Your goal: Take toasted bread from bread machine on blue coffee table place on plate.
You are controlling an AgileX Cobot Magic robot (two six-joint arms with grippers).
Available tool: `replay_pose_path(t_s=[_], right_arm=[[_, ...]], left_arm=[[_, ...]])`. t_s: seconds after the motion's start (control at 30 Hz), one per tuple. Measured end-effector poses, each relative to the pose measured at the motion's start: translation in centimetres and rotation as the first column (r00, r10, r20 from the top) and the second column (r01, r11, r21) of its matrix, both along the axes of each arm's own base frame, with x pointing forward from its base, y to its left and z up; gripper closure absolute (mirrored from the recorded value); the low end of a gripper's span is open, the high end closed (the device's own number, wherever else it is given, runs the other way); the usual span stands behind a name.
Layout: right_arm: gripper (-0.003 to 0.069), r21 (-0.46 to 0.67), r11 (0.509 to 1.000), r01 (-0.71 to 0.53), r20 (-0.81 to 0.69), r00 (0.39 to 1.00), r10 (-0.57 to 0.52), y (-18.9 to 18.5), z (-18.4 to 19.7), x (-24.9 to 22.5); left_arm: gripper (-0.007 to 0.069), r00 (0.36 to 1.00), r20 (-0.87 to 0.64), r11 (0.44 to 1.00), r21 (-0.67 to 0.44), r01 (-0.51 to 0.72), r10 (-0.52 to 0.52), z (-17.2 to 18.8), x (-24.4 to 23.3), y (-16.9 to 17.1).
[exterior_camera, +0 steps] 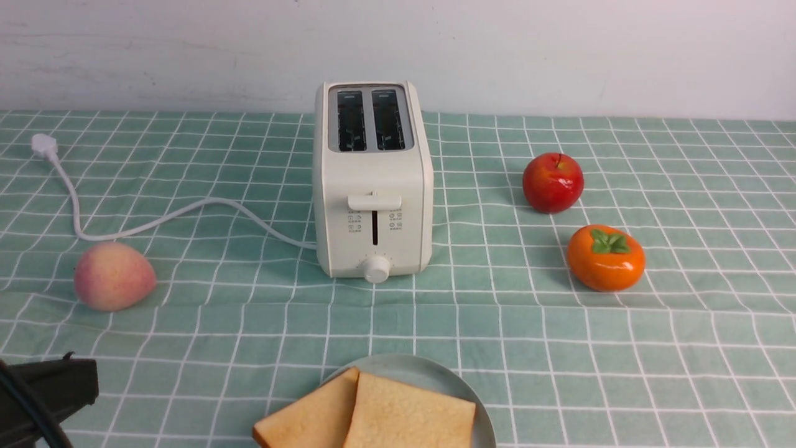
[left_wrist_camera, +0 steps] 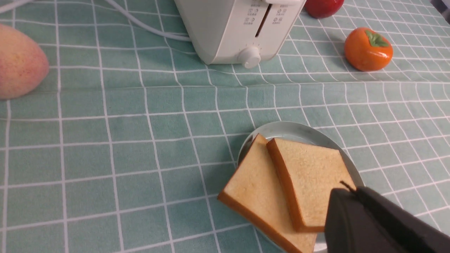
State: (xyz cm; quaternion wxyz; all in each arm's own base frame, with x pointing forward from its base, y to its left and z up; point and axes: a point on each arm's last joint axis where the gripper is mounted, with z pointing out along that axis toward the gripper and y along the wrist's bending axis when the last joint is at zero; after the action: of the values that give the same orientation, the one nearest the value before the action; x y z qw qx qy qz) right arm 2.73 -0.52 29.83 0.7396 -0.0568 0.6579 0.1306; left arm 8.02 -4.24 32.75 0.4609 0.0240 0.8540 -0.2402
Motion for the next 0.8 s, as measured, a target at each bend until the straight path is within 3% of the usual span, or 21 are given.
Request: replay_pose_path(t_s=[0.1, 0.47, 0.8], right_arm=[[0.0657, 0.003, 1.0, 0.003, 0.038, 0.999, -0.003, 0.0, 0.3, 0.0], [0.0645, -0.197, 0.973, 0.117, 0.177, 0.981, -0.082, -0.5, 1.0, -0.1], [0.0636, -0.25, 0.957, 0.146, 0.219, 0.971, -0.091, -0.6, 1.2, -0.1]], left_arm=[[0.0639, 1.0, 0.018, 1.0, 0.009, -0.006, 0.006, -0.2, -0.2, 0.2], [0.0639, 0.952, 0.301, 0.997, -0.067, -0.041, 0.06, -3.4, -4.7, 2.1], [0.0638, 0.973, 0.227, 0.999, -0.021, -0.038, 0.042, -5.8, -4.7, 2.1]])
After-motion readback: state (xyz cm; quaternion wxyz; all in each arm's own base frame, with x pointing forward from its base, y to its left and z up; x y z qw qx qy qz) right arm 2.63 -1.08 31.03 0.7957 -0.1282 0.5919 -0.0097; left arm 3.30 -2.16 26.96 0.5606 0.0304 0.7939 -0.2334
